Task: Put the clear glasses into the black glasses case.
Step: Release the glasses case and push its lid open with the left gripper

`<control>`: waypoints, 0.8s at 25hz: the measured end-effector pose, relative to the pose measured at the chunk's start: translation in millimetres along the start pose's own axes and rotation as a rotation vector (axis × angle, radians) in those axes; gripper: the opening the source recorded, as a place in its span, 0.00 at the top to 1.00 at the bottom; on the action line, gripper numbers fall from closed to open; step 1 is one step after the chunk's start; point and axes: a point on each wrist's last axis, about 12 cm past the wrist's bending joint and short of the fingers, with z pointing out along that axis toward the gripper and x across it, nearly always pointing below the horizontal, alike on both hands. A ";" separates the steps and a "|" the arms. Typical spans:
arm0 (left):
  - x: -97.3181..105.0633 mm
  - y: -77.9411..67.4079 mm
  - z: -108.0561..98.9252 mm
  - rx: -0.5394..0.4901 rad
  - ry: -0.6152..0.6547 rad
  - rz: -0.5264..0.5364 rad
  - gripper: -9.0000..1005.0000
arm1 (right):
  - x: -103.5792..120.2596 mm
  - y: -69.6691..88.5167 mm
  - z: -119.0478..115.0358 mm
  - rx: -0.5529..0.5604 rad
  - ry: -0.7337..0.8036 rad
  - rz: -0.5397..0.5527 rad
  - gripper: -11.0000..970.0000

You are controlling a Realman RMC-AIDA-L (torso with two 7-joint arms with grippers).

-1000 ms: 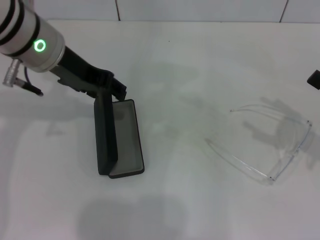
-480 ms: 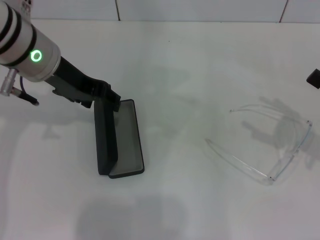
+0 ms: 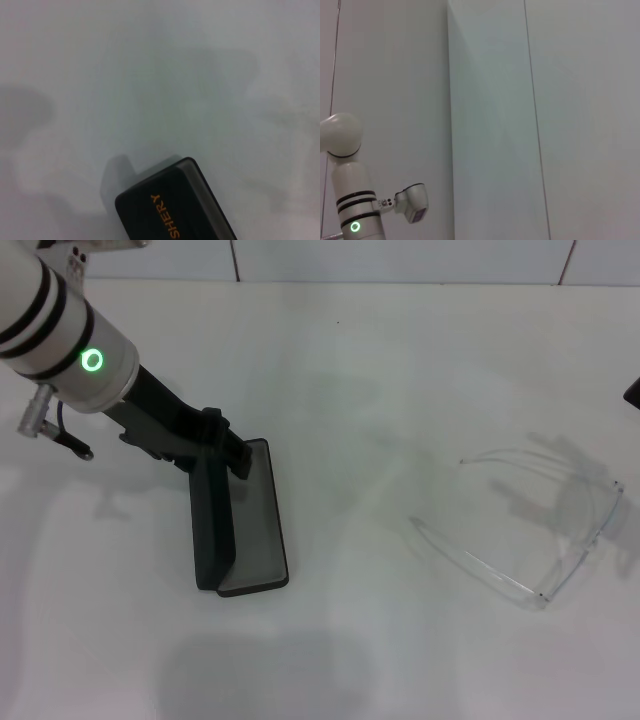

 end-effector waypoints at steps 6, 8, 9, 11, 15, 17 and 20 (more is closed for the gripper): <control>0.8 0.5 3.8 0.005 0.016 -0.007 0.32 | 0.3 0.3 -0.3 0.001 0.000 -0.002 0.10; 1.3 0.9 5.0 0.006 0.022 -0.009 0.32 | 0.3 0.3 -0.4 0.001 0.000 -0.002 0.10; 1.3 0.9 5.0 0.006 0.022 -0.009 0.32 | 0.3 0.3 -0.5 0.001 0.001 -0.002 0.10; 1.9 1.3 7.0 0.002 0.032 -0.010 0.32 | 0.3 0.4 -0.6 0.001 0.001 -0.002 0.10; 3.0 3.0 9.2 -0.013 0.044 -0.010 0.32 | 0.4 0.6 -1.0 0.002 0.001 -0.002 0.10; 3.4 3.4 9.8 -0.028 0.050 -0.004 0.32 | 0.4 0.6 -1.1 0.002 0.001 -0.002 0.10; 3.2 1.8 10.7 -0.036 0.056 0.009 0.32 | 0.4 0.7 -1.4 0.003 0.000 -0.002 0.10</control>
